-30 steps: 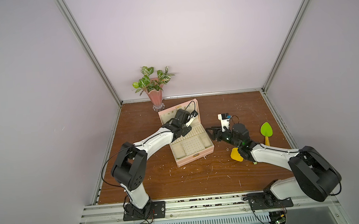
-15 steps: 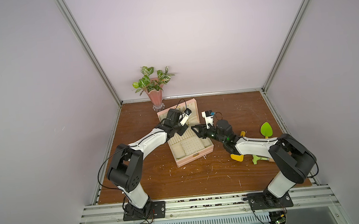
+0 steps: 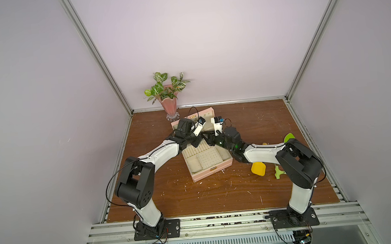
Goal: Put jewelry chain into jewelry box
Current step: Open the storage slot of the jewelry box, then adjust the necklace in the storage slot.
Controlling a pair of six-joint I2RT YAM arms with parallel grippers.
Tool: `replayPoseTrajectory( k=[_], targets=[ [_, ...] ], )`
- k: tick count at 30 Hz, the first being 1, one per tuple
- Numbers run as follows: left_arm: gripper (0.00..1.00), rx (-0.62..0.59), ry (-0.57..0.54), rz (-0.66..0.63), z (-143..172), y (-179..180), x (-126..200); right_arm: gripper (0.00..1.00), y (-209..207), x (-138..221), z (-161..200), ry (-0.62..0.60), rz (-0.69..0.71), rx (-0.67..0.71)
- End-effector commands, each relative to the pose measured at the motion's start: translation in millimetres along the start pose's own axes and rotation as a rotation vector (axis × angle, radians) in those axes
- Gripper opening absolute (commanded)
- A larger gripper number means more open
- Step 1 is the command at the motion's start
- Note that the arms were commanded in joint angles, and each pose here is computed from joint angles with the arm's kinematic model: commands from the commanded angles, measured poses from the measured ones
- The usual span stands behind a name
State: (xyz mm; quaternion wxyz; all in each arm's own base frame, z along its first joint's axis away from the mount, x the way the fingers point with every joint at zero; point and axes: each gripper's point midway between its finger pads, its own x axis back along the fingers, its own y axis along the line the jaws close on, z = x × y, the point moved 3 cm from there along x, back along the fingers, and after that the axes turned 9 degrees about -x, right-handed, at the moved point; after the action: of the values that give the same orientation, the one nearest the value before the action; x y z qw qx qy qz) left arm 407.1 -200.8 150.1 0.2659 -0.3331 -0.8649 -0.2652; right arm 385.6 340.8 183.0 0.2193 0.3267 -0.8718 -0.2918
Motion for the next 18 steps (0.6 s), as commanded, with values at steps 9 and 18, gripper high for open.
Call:
replayPoseTrajectory(
  k=[9,18],
  targets=[
    [0.04,0.047,-0.112,0.016,-10,12,12,0.25,7,-25,-25,-0.093,0.039,0.059],
    [0.04,0.049,-0.122,0.027,-7,11,13,0.21,2,-35,-25,-0.103,0.102,0.104]
  ],
)
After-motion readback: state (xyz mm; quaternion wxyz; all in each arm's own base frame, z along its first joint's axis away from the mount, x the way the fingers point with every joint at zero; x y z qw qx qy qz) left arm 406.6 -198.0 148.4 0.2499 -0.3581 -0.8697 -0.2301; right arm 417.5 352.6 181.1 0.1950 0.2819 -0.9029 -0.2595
